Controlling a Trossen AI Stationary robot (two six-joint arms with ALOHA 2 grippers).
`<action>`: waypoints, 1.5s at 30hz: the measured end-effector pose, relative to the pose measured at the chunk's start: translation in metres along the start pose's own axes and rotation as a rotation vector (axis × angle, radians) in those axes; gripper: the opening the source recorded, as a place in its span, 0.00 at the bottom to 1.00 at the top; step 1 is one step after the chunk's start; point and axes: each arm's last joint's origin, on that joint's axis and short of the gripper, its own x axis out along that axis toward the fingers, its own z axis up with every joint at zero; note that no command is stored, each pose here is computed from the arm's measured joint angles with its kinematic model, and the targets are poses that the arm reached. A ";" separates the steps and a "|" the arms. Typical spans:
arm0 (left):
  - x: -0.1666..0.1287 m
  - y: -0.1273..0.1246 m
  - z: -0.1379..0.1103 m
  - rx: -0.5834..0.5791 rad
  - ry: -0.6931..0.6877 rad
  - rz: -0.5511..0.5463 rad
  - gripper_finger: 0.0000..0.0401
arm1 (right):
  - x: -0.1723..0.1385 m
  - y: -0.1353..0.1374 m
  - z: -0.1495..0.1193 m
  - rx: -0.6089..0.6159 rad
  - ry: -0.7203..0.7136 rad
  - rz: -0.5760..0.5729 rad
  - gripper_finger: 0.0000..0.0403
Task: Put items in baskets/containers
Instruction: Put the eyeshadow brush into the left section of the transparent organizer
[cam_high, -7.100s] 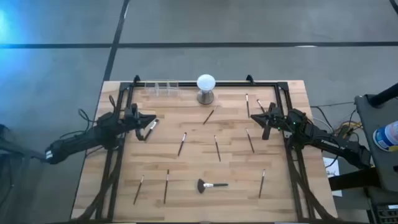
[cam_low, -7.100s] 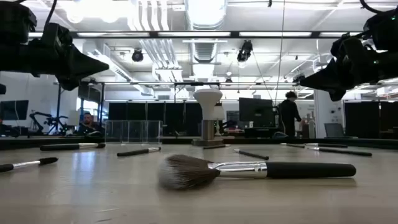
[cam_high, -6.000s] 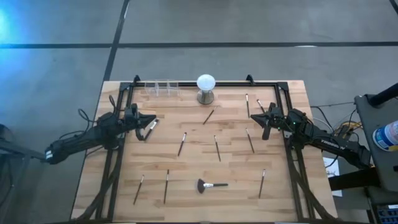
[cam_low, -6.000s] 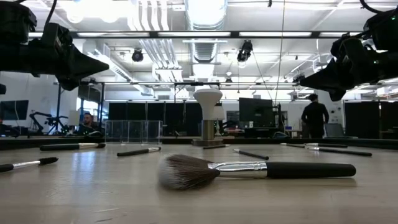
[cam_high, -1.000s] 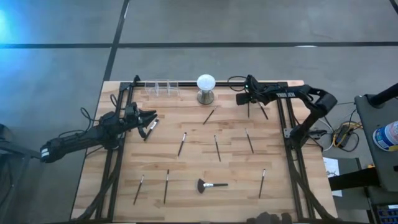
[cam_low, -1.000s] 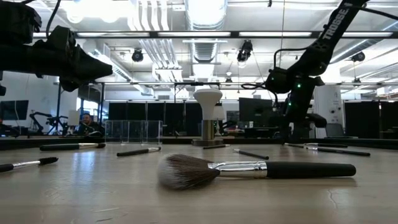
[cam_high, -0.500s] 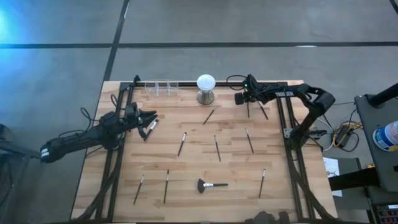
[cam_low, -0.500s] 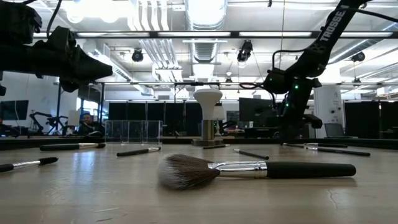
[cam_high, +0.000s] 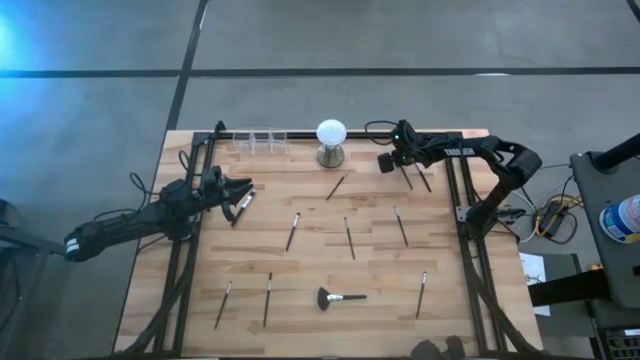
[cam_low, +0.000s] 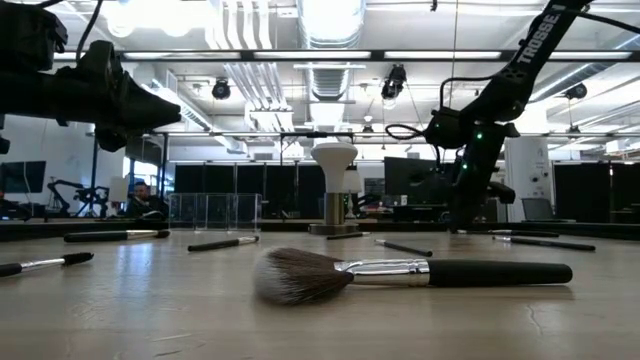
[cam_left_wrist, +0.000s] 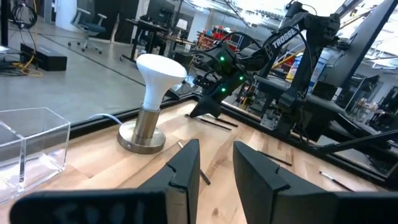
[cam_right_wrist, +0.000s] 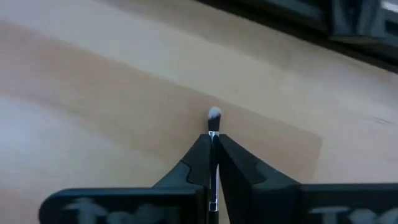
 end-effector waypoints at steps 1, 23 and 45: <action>0.000 0.000 0.000 0.002 -0.003 0.009 0.22 | -0.002 0.000 0.001 -0.010 -0.006 0.009 0.05; 0.002 0.003 -0.002 0.068 0.011 0.092 0.22 | -0.056 0.028 -0.028 -0.108 -0.324 0.322 0.04; 0.018 -0.017 0.011 -0.102 -0.111 -0.150 0.32 | -0.129 0.119 -0.056 -0.349 -0.734 0.913 0.04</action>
